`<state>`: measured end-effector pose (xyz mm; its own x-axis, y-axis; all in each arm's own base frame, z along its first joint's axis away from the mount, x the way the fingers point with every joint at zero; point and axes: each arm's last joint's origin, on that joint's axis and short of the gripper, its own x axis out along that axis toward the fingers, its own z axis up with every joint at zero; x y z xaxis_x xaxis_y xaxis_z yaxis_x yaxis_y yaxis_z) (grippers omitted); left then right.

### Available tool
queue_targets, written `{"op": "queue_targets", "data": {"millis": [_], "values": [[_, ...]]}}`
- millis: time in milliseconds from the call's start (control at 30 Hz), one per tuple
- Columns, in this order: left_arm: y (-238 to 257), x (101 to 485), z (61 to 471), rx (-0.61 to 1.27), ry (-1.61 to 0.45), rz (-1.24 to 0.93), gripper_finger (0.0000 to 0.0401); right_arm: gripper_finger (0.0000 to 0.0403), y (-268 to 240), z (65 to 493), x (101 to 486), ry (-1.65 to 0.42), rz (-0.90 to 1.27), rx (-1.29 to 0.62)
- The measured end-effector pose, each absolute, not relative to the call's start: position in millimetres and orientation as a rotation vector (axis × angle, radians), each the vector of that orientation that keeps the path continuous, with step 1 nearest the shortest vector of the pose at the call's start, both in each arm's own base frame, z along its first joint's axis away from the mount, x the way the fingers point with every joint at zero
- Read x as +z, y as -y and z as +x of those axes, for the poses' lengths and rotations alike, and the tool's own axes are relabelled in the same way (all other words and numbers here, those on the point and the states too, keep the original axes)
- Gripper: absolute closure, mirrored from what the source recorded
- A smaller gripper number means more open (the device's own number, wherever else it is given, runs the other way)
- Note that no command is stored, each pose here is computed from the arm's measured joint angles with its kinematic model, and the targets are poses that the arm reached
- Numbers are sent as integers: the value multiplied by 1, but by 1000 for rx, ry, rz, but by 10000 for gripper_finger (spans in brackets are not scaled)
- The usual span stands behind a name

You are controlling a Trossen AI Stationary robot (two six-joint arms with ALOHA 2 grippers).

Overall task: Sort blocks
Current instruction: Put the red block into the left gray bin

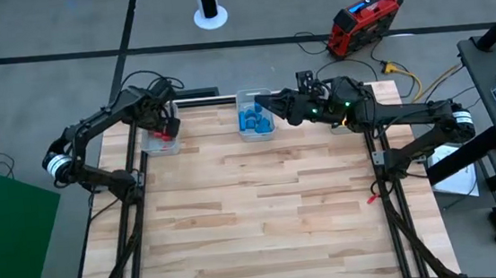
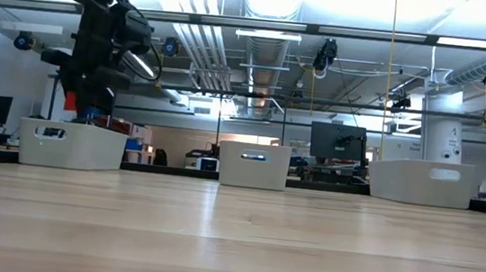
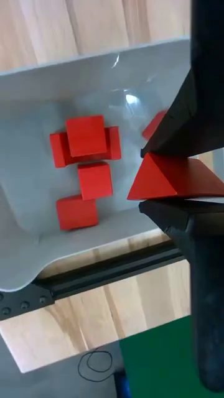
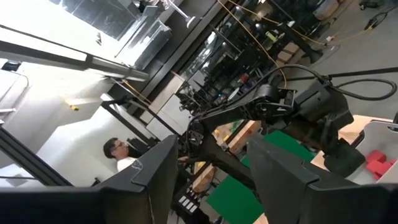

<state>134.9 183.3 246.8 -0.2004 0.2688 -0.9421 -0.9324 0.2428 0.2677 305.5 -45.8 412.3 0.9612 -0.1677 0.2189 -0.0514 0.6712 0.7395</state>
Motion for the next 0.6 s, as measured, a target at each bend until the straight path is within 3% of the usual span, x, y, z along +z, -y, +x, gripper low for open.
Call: {"op": "queue_targets", "data": {"millis": [600], "values": [[-185, 245, 136, 1309, -1287, -704, 321, 213, 46, 306, 412, 281, 833, -67]]}}
